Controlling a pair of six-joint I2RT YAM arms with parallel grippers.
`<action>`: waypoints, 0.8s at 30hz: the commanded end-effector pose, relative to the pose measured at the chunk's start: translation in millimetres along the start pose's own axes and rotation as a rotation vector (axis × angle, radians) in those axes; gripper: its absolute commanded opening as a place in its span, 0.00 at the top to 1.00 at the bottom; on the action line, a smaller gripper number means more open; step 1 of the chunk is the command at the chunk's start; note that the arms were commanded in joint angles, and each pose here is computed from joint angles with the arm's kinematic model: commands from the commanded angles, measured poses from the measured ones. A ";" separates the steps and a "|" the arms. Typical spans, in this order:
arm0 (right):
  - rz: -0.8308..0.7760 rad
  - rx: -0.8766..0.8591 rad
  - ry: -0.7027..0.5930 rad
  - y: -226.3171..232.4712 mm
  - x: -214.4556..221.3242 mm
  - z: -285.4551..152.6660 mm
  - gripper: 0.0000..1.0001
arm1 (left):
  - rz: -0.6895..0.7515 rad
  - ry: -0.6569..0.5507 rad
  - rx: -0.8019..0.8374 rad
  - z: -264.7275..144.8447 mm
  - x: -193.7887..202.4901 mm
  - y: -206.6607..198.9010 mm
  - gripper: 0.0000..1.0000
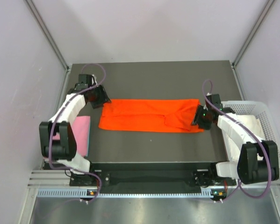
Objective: Fold and stack the t-shirts
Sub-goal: Fold the tshirt
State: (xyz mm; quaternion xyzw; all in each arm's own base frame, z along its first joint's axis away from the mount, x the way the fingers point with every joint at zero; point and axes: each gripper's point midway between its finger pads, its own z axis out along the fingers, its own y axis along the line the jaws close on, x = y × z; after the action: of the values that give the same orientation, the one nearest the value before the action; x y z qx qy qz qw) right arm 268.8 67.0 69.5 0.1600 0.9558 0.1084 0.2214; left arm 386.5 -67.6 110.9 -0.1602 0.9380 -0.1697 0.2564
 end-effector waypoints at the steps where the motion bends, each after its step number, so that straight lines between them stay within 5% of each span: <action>1: 0.066 0.011 -0.044 -9.2 5.1 0.0 0.51 | -0.003 -0.020 0.087 -34.0 15.7 -21.5 0.43; 11: 0.228 -0.026 -0.121 -18.1 26.3 20.8 0.44 | -0.026 0.019 0.149 -69.9 87.6 -16.8 0.44; 24: 0.389 0.076 -0.222 -38.4 14.2 38.1 0.59 | -0.006 0.034 0.185 -73.7 87.1 -29.8 0.44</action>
State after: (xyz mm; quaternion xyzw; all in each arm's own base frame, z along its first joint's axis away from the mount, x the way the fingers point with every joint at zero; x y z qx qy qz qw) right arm 254.9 54.1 24.2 0.3204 0.8980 0.1158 0.2785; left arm 273.8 -105.0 130.7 -0.1477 0.9279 -0.2453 0.2387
